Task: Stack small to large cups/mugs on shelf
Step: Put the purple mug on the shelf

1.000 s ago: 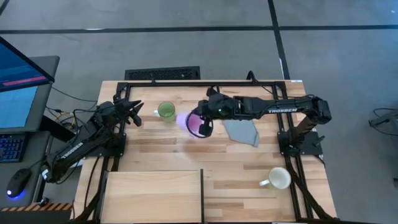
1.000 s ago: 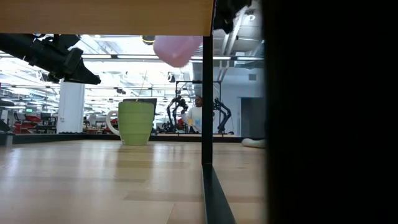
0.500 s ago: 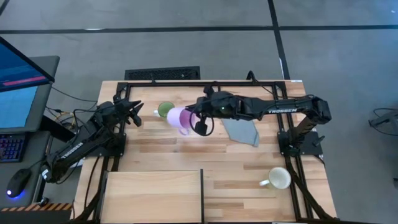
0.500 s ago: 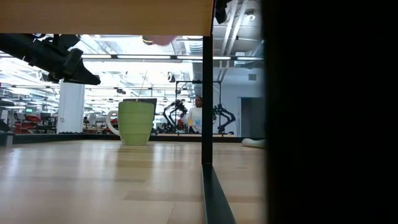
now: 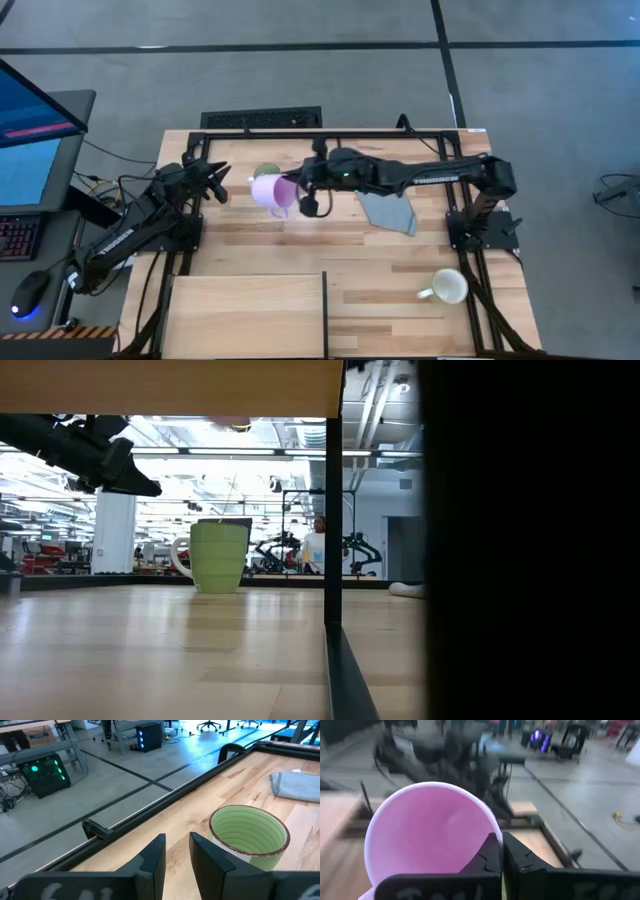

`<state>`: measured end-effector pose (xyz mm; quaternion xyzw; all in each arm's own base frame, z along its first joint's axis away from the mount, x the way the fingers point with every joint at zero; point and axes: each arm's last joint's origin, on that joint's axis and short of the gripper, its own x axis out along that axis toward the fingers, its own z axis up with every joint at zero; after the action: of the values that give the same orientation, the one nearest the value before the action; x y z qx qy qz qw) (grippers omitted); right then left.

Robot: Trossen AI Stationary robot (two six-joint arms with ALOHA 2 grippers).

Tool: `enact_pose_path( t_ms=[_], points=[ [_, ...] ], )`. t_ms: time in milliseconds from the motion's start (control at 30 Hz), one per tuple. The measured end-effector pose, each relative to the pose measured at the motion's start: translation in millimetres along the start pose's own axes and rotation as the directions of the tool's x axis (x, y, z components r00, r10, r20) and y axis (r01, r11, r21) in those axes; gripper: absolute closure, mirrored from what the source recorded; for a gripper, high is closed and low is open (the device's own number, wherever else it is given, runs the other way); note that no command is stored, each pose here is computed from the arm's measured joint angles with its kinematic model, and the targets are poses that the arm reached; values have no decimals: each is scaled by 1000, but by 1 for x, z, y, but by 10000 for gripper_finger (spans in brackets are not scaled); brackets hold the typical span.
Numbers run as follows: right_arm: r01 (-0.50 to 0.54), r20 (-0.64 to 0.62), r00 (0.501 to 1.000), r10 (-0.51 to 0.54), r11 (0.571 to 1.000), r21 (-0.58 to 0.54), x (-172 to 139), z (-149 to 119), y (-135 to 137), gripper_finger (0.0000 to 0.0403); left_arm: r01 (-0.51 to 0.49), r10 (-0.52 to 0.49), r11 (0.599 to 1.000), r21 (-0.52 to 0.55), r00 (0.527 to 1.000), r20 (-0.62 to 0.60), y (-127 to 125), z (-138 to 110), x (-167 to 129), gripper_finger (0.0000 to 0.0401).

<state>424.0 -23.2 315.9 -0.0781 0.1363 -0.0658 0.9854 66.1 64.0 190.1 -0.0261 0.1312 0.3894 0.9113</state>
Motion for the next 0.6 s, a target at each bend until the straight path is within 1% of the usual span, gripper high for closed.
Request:
enact_pose_path(
  t_ms=[167,233,333,533,600],
  points=[
    [-26,-42,999,25,999,-20,45,-16,8,394,0,0,1000,1,1000,-5,0,0,1,323],
    [-61,-24,998,61,998,-17,62,-16,11,394,0,0,1000,1,1000,-5,0,0,1,323],
    [-93,-37,995,92,996,-17,83,-19,15,394,-1,1,1000,1,1000,-4,0,0,0,323],
    [-126,-161,979,124,992,-3,109,-23,23,394,-1,1,1000,1,1000,-4,0,0,0,323],
    [-154,-227,962,151,988,6,115,-30,27,394,0,0,1000,1,1000,-5,0,0,0,323]
  ],
)
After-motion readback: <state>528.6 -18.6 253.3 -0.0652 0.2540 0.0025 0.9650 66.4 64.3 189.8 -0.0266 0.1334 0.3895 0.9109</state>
